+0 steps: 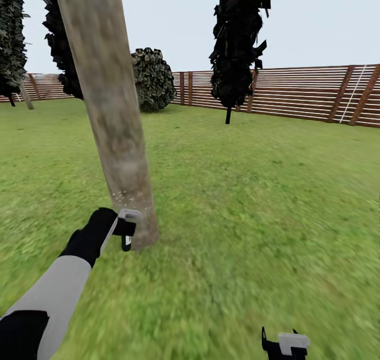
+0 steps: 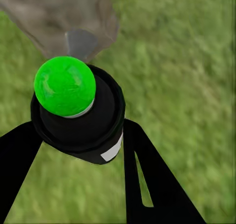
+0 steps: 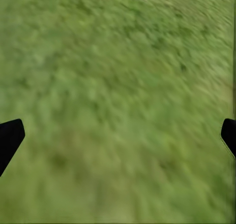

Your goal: In the garden, pick up the pesticide atomizer on the floor and spray pesticide onto both trees until each tree trunk is fully covered.

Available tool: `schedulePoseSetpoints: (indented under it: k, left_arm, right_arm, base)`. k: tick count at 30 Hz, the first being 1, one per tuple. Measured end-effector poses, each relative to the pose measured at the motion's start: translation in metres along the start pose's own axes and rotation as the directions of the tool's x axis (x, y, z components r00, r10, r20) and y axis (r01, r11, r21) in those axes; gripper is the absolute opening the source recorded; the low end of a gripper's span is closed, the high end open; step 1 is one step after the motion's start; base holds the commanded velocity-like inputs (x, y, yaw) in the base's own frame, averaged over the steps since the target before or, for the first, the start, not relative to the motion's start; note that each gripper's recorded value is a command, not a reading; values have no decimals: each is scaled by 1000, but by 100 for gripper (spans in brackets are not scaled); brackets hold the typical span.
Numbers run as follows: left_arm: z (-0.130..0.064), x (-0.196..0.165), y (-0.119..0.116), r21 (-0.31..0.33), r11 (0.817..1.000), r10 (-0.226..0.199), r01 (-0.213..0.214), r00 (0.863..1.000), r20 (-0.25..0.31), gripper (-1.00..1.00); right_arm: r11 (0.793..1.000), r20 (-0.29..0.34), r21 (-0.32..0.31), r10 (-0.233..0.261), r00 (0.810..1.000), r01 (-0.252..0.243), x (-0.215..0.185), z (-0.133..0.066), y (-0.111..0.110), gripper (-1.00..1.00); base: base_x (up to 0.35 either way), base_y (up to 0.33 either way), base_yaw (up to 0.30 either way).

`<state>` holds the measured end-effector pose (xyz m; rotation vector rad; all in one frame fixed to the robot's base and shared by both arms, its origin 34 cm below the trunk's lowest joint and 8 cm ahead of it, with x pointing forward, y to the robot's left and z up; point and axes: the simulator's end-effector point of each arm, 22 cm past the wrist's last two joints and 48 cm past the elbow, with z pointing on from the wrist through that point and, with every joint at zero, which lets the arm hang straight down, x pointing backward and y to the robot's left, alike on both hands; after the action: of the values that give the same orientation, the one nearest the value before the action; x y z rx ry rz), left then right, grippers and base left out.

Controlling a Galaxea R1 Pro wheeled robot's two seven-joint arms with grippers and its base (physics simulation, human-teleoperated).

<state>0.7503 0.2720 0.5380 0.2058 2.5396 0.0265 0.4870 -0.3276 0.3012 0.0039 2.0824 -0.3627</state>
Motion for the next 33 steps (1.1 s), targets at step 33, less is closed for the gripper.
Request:
schedulePoseSetpoints:
  k: [33]
  left_arm:
    - [43, 156, 110, -190, 968, -190, 165, 974, -123, -100]
  right_arm:
    - [1000, 0, -1, 1, 1000, -1, 0, 0, 1, 100]
  base:
    - [67, -53, 31]
